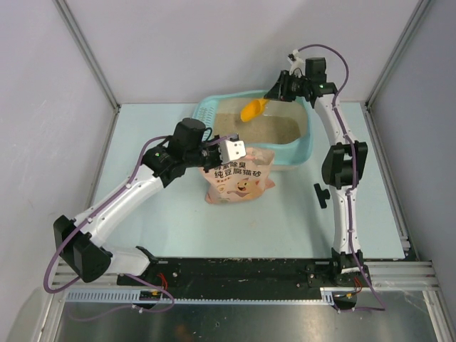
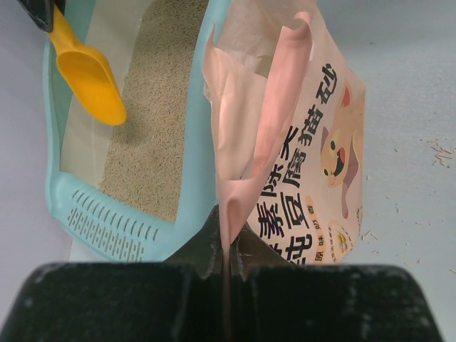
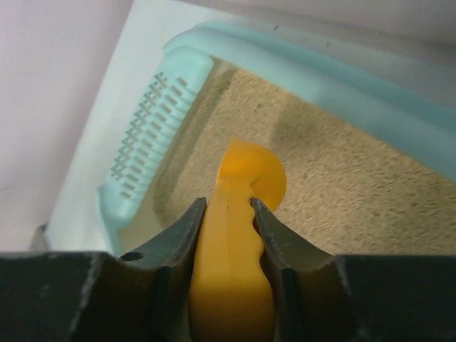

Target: Fill the litter box with clean litter

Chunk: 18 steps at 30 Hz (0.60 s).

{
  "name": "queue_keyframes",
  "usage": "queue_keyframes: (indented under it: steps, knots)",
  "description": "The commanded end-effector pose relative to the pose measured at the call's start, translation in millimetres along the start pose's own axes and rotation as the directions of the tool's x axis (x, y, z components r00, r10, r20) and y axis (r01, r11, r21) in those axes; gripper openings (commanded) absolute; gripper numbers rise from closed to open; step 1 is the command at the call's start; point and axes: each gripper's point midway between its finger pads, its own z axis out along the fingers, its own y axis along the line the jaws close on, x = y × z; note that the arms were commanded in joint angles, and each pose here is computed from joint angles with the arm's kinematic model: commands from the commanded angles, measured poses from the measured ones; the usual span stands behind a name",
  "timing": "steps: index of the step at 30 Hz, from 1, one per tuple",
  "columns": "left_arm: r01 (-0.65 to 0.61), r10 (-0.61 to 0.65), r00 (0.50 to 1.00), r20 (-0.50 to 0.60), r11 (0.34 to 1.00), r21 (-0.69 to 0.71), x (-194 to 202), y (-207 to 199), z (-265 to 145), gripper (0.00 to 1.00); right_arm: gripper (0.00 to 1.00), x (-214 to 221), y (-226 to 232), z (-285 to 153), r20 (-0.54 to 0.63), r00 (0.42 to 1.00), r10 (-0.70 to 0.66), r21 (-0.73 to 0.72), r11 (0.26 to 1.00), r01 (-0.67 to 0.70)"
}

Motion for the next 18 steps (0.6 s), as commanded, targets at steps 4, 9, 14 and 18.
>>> queue_keyframes:
  steps: [4,9,14,18]
  knots:
    - [-0.007,0.017,0.992,0.122,0.996,-0.09,-38.7,21.9,-19.5,0.0,0.0,-87.6,30.9,-59.5,0.142,0.877,-0.458,0.273,0.87,0.41]
    - [0.053,-0.042,0.99,0.131,0.995,-0.082,-41.4,21.6,-18.1,0.0,0.0,-86.5,93.9,-126.2,0.15,0.856,-0.495,0.172,0.865,0.471]
    - [0.169,-0.158,0.977,0.142,0.983,-0.072,-40.3,18.7,-18.3,0.0,0.0,-69.9,156.7,-189.4,0.168,0.866,-0.471,0.081,0.882,0.464]
    - [0.196,-0.182,0.97,0.161,0.978,-0.074,-43.7,19.8,-22.7,0.0,0.0,-9.4,197.8,-218.5,0.051,0.907,-0.417,-0.034,0.907,0.419]
